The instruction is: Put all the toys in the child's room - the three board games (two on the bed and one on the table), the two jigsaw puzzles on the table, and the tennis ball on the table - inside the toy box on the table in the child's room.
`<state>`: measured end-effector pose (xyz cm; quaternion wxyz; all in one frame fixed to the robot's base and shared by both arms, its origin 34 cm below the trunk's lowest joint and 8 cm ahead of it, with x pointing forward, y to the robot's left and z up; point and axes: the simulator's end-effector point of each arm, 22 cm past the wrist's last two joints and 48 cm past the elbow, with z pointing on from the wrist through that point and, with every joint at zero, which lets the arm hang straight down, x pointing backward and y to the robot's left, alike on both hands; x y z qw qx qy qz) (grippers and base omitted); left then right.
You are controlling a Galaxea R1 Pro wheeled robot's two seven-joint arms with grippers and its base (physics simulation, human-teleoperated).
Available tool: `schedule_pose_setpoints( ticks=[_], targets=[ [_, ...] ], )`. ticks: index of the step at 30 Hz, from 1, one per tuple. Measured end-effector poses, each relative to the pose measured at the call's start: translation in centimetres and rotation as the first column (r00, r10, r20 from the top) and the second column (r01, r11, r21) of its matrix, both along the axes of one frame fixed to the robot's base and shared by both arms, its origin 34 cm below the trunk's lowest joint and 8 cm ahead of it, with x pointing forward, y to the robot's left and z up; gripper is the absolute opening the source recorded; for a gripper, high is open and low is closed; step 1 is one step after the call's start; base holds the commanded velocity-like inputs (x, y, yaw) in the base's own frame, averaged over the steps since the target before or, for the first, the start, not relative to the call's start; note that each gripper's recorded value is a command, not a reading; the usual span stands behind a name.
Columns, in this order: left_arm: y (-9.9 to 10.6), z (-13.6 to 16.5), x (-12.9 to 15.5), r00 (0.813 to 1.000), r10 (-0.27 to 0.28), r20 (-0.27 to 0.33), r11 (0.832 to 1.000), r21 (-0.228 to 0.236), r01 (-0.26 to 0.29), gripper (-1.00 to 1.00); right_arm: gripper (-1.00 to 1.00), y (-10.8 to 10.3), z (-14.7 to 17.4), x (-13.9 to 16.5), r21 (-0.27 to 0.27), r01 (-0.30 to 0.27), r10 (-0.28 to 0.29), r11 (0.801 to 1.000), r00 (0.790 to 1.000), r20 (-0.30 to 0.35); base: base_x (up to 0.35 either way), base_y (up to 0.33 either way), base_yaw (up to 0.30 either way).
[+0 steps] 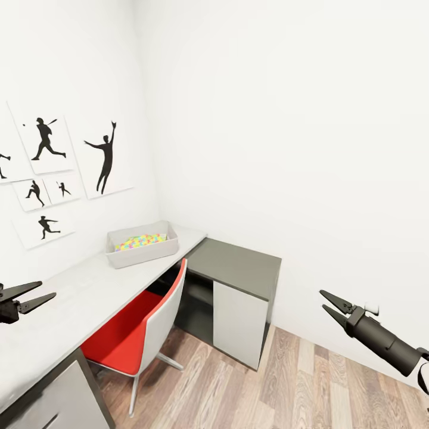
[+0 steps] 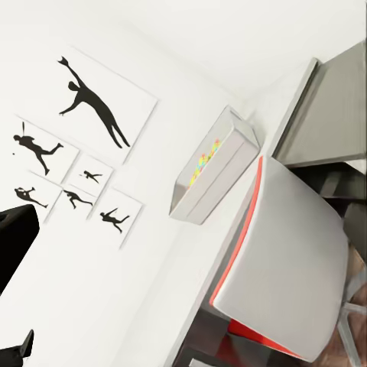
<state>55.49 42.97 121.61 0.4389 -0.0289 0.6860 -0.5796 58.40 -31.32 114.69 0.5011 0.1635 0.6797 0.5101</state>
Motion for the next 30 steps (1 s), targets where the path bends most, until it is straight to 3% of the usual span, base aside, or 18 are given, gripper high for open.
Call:
schedule_pose_setpoints(
  ticks=[30],
  targets=[
    [-0.02,-0.07,0.01,1.0,0.001,0.0,1.0,0.003,-0.001,1.0,1.0,-0.04,-0.29,0.03,0.002,0.002,-0.002,1.0,1.0,-0.007,-0.078,0.048,-0.281]
  ],
)
